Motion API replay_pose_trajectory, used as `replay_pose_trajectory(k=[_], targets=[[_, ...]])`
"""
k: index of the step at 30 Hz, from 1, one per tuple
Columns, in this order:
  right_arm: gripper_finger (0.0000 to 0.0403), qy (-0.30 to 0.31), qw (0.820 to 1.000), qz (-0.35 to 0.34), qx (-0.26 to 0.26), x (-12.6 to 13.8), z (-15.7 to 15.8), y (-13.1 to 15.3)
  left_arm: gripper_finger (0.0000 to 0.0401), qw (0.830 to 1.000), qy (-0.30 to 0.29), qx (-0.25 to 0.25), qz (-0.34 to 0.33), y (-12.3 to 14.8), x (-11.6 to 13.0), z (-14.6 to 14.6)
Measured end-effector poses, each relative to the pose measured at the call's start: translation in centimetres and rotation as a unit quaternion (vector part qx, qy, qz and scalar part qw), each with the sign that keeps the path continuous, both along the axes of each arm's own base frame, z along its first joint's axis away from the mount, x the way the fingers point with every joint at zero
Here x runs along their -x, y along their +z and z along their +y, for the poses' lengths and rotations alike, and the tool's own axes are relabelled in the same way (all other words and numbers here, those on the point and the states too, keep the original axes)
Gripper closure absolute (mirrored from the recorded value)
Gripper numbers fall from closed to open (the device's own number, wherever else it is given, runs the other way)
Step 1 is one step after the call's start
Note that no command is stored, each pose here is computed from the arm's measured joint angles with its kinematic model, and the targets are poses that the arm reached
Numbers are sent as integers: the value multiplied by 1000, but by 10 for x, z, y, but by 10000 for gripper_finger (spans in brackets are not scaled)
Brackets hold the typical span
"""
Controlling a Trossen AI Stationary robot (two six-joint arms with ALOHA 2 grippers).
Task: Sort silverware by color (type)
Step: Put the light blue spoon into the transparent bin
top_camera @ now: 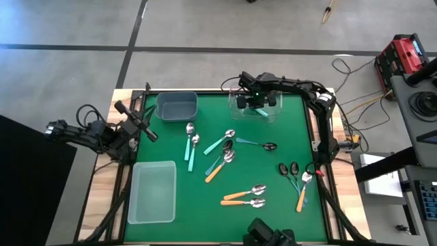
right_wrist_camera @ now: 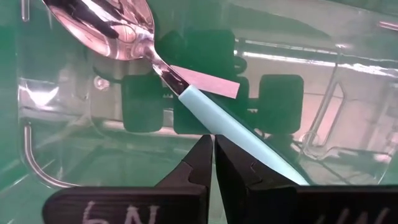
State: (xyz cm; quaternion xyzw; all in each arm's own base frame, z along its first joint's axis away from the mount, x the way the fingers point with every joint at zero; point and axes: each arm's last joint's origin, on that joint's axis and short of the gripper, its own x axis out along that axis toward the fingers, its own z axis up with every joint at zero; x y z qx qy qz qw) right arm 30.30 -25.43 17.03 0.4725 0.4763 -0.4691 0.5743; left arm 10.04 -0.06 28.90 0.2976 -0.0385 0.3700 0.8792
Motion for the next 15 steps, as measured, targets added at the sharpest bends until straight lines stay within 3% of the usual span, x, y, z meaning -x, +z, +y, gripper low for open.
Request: replay_pose_trajectory(k=[8, 15], targets=[[390, 3, 1000, 6, 26, 0, -4, 0, 401, 1000, 0, 0, 0, 0, 0, 0], [390, 25, 1000, -1, 17, 0, -4, 1, 401, 1000, 0, 0, 0, 0, 0, 0]])
